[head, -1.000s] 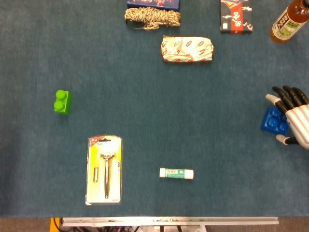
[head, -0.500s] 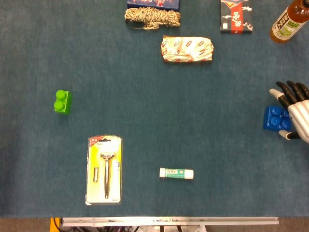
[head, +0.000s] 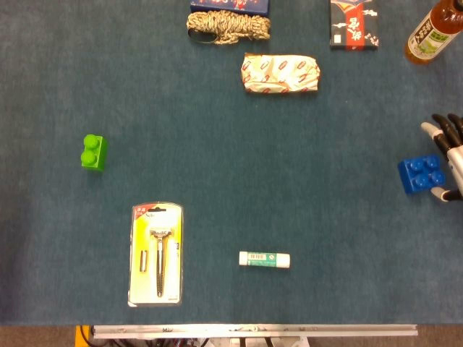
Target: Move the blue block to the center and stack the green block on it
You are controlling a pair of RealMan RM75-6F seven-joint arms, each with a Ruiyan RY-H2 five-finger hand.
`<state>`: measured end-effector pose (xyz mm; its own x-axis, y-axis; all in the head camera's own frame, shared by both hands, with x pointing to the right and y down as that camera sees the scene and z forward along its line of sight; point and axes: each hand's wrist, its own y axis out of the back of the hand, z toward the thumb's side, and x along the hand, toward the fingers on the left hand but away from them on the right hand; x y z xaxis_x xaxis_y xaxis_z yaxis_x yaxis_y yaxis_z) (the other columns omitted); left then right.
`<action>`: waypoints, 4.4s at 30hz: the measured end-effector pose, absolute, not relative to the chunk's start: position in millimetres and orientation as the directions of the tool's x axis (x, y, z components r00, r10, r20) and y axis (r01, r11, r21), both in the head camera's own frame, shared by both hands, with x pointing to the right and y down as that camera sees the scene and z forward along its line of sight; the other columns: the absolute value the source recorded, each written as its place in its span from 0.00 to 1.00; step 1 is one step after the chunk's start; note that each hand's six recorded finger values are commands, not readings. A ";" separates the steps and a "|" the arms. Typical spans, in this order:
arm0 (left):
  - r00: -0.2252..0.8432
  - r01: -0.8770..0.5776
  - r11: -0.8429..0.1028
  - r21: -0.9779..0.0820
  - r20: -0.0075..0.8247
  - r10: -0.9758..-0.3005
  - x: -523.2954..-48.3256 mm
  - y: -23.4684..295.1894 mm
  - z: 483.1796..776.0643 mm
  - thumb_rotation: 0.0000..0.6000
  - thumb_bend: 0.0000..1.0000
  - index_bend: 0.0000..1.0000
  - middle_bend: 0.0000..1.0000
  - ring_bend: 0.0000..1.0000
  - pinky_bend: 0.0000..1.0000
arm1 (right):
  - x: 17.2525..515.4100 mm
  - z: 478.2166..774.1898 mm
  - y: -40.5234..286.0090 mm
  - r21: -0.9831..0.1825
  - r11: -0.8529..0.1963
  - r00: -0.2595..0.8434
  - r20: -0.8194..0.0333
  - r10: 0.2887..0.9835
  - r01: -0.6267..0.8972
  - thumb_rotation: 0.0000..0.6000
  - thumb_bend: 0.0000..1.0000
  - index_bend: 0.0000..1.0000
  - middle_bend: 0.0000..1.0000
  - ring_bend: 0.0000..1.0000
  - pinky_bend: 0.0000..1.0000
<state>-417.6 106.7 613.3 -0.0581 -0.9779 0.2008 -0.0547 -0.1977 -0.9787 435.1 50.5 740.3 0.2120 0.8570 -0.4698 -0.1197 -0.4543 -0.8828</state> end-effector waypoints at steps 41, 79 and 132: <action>-0.054 -0.059 -0.197 -0.979 0.200 -0.978 -416.7 107.2 612.7 1.00 0.25 0.42 0.46 0.30 0.47 | 439.6 756.6 43.5 -0.821 -0.571 0.147 -0.567 0.811 -0.013 1.00 0.13 0.50 0.09 0.00 0.10; 0.049 0.036 -0.166 -0.985 0.168 -0.985 -435.2 108.8 599.4 1.00 0.25 0.40 0.45 0.28 0.47 | 356.8 704.9 1.6 -0.822 -0.561 0.071 -0.568 0.820 -0.096 1.00 0.18 0.56 0.13 0.00 0.10; 0.070 0.113 -0.282 -0.953 0.290 -0.954 -473.2 147.4 621.8 1.00 0.25 0.40 0.45 0.28 0.48 | 127.9 749.6 -5.1 -0.791 -0.596 -0.060 -0.607 0.792 0.138 1.00 0.26 0.57 0.15 0.00 0.10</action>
<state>-473.2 147.4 621.8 0.0698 -0.9543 0.2904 0.1133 -0.2817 -0.9528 127.9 -5.1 749.6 -0.0600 0.7923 -0.6072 0.1375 -0.5959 -0.7912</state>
